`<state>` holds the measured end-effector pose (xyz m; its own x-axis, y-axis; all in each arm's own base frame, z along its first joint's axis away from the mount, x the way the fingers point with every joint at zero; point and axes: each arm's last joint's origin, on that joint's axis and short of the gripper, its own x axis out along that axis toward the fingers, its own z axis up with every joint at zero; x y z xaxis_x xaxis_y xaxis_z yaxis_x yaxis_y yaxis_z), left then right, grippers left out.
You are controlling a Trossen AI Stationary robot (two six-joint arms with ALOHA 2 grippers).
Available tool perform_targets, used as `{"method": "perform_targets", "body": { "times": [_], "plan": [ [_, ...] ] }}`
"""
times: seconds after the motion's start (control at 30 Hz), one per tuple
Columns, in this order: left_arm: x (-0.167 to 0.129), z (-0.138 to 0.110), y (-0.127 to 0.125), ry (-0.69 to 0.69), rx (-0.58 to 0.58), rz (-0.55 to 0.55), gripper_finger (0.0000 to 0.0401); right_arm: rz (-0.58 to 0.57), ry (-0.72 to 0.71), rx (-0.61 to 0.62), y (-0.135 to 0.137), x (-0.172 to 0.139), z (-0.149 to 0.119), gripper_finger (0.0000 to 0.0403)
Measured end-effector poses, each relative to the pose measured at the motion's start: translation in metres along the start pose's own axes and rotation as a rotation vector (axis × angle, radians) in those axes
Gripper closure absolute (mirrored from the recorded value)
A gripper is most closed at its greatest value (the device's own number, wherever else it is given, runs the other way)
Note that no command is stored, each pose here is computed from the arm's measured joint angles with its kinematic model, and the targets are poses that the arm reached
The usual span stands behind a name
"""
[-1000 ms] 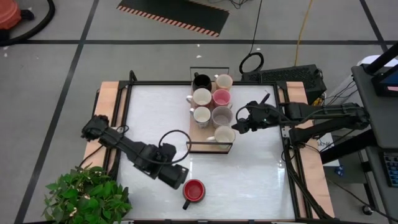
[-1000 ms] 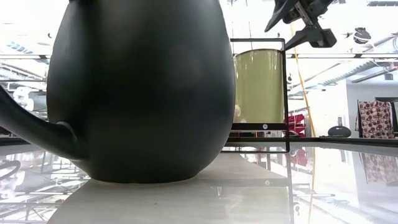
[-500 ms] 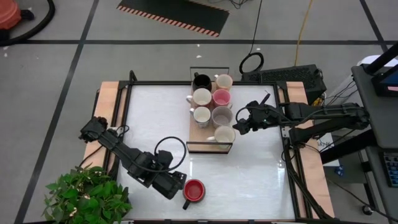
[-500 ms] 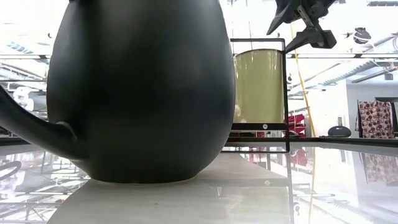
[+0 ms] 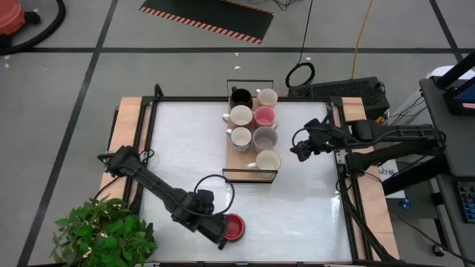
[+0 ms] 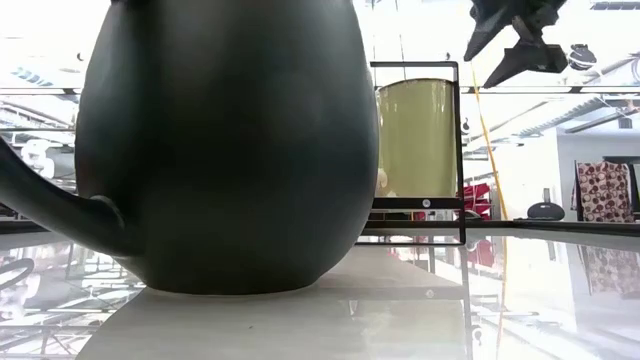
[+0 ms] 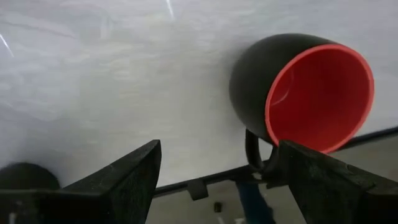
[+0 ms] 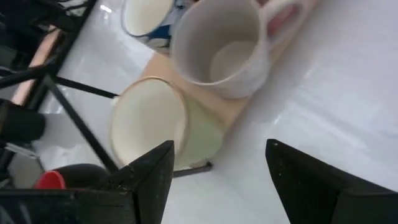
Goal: Place coffee mugs
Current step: Put the black orange mug on the shelf
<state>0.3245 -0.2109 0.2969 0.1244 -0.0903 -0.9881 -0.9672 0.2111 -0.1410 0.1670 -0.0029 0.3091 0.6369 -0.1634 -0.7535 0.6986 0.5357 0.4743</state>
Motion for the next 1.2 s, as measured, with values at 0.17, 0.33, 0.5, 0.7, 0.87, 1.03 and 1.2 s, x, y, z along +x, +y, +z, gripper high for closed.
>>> {"method": "perform_targets", "body": {
  "times": [0.17, 0.33, 0.5, 0.7, 0.87, 1.03, 1.2],
  "plan": [
    [0.014, -0.004, -0.008, 0.026, -0.039, 0.000, 0.0075, -0.063, -0.052, -0.013, -0.013, -0.014, -0.003, 0.0156],
    [0.026, -0.007, -0.016, 0.064, -0.077, -0.016, 0.0075, -0.091, -0.090, -0.046, -0.022, -0.025, -0.003, 0.0156],
    [0.026, -0.009, -0.020, 0.068, -0.163, -0.049, 0.0075, -0.100, -0.102, -0.074, -0.027, -0.028, -0.002, 0.0156],
    [0.026, -0.012, -0.018, 0.058, -0.249, -0.051, 0.0075, -0.116, -0.108, -0.106, -0.029, -0.028, 0.001, 0.0156],
    [0.034, -0.012, -0.020, 0.051, -0.284, -0.028, 0.0075, -0.128, -0.103, -0.140, -0.030, -0.027, 0.002, 0.0156],
    [0.046, -0.011, -0.024, 0.038, -0.303, -0.009, 0.0075, -0.136, -0.094, -0.163, -0.031, -0.027, 0.001, 0.0156],
    [0.061, -0.008, -0.033, 0.040, -0.318, -0.018, 0.0075, -0.138, -0.092, -0.190, -0.031, -0.027, 0.001, 0.0156]
  ]
}}
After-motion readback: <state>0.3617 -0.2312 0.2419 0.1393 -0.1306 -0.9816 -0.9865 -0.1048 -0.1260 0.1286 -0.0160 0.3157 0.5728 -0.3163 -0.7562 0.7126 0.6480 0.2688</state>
